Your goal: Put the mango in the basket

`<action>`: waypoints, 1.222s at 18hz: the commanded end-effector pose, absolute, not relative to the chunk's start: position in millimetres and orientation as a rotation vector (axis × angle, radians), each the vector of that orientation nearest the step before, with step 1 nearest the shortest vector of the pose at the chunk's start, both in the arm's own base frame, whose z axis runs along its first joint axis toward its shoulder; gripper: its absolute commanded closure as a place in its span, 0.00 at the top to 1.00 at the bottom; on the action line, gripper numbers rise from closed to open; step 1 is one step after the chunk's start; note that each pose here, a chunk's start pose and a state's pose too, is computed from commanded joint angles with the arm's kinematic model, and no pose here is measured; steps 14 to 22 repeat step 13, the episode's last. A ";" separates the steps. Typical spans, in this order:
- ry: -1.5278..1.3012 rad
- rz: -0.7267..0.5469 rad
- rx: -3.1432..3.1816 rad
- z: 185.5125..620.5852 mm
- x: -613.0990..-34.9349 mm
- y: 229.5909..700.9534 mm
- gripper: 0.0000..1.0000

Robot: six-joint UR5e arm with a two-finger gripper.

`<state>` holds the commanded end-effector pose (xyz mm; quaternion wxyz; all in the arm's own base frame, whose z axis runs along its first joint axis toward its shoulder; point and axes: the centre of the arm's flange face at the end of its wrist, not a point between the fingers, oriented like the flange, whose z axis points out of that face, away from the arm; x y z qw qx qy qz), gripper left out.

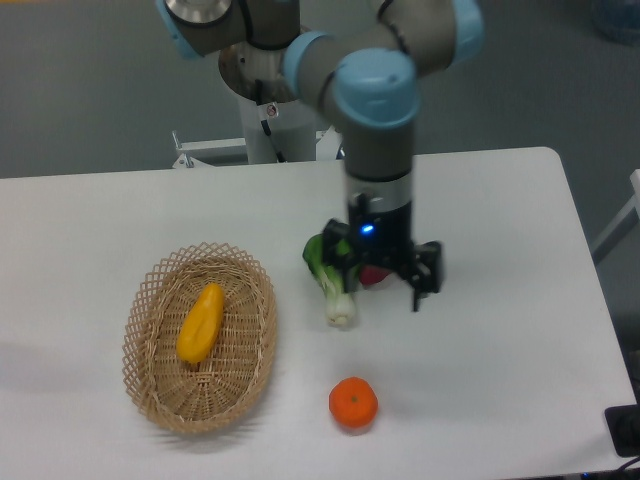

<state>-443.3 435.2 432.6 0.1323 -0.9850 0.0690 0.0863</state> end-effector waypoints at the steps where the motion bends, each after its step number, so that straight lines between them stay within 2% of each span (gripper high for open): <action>1: 0.239 0.235 -2.867 435.6 -451.3 426.5 1.00; 9: 0.447 0.183 -2.897 436.8 -483.1 383.7 1.00; 22: 0.449 0.185 -2.896 437.0 -483.3 383.7 1.00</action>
